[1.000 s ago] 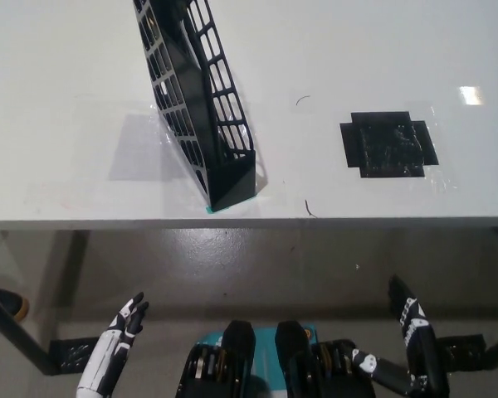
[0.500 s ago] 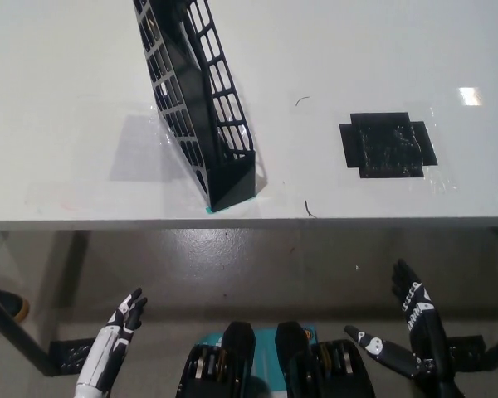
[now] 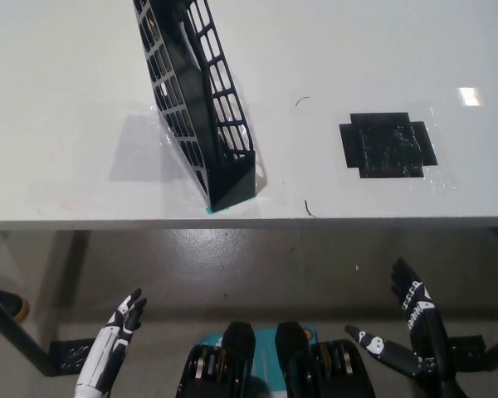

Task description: A notebook is kept standing on the table on the right hand side and a black shelf is kept on the left hand side and the robot uses its right hand to grab the notebook and places it in the shelf

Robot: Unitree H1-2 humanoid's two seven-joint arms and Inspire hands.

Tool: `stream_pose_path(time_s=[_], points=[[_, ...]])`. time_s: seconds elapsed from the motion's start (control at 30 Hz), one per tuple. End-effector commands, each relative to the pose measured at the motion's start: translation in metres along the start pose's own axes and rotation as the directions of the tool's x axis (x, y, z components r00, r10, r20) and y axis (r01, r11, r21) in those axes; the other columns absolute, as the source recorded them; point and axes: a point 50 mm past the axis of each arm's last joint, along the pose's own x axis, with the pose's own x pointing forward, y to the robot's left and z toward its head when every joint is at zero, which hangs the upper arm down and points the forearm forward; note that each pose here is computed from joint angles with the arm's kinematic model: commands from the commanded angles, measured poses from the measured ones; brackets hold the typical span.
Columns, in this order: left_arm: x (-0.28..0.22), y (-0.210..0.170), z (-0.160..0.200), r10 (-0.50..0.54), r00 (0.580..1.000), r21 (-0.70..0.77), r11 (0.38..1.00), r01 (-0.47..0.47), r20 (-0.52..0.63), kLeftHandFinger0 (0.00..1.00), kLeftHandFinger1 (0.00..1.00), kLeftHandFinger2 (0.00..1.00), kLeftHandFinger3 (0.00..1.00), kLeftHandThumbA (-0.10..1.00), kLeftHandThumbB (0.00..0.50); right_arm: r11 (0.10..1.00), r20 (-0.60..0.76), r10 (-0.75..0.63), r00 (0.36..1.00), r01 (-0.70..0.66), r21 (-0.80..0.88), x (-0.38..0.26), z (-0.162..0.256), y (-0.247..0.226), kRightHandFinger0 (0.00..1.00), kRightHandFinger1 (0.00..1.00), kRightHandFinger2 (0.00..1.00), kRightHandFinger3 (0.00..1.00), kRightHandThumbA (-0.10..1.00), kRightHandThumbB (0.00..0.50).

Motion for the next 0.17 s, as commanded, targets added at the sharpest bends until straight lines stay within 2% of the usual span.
stream_pose_path(time_s=[0.0,0.13], points=[[0.0063,0.0023,0.0109,0.026,0.998,-0.006,1.0,-0.026,0.059,1.0,1.0,1.0,1.0,1.0,0.15,1.0,0.071,0.017,0.997,-0.018,0.014,0.0112,0.0125,0.004,1.0,1.0,1.0,1.0,1.0,0.284],[0.0059,0.0026,0.0117,0.019,0.998,0.001,1.0,-0.019,0.059,1.0,1.0,1.0,1.0,1.0,0.145,1.0,0.066,0.023,0.998,-0.024,0.016,0.0114,0.0127,0.0039,1.0,1.0,1.0,1.0,1.0,0.278]])
